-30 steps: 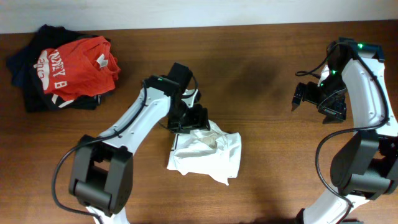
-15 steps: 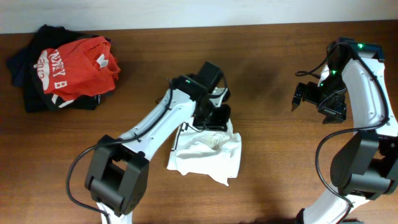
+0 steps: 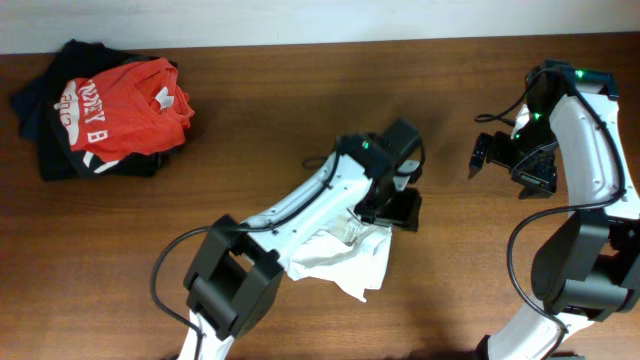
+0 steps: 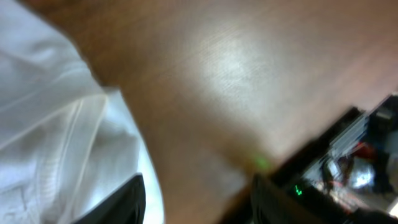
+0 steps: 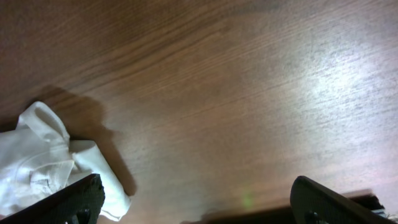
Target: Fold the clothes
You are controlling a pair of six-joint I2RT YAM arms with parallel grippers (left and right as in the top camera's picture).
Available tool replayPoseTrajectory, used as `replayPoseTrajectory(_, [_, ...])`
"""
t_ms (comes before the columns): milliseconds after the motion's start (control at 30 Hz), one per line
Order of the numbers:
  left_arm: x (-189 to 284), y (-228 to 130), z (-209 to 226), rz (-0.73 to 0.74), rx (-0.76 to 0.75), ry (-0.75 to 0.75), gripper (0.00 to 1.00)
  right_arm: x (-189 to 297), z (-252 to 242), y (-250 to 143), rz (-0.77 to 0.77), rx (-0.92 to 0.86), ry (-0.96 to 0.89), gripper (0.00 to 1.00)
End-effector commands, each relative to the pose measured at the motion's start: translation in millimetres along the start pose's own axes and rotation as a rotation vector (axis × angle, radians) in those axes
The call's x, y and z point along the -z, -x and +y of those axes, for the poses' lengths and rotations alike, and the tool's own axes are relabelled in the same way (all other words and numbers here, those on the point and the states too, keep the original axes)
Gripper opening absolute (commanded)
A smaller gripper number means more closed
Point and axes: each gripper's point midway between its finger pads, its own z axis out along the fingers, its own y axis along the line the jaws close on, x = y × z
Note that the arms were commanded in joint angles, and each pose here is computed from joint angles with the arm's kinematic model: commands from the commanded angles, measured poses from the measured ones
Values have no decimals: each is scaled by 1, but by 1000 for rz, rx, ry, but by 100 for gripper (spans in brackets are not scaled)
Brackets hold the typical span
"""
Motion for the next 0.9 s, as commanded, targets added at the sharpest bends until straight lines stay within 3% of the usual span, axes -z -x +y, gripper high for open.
replayPoseTrajectory(0, [73,7,-33,-73,-105,-9,55,4,2,0,-11,-6,8,99])
replayPoseTrajectory(67, [114,-2,-3,-93,-67,200,55,4,2,0,-11,-6,8,99])
replayPoseTrajectory(100, [129,-11,14,-77,-32,284,61,4,2,0,-11,-6,8,99])
replayPoseTrajectory(367, [161,-26,71,-37,50,349,63,4,2,0,-11,-6,8,99])
replayPoseTrajectory(600, [124,-106,119,240,151,419,63,4,1,0,-11,-6,7,99])
replayPoseTrajectory(867, [66,-112,146,263,177,320,66,4,1,0,-11,-6,7,99])
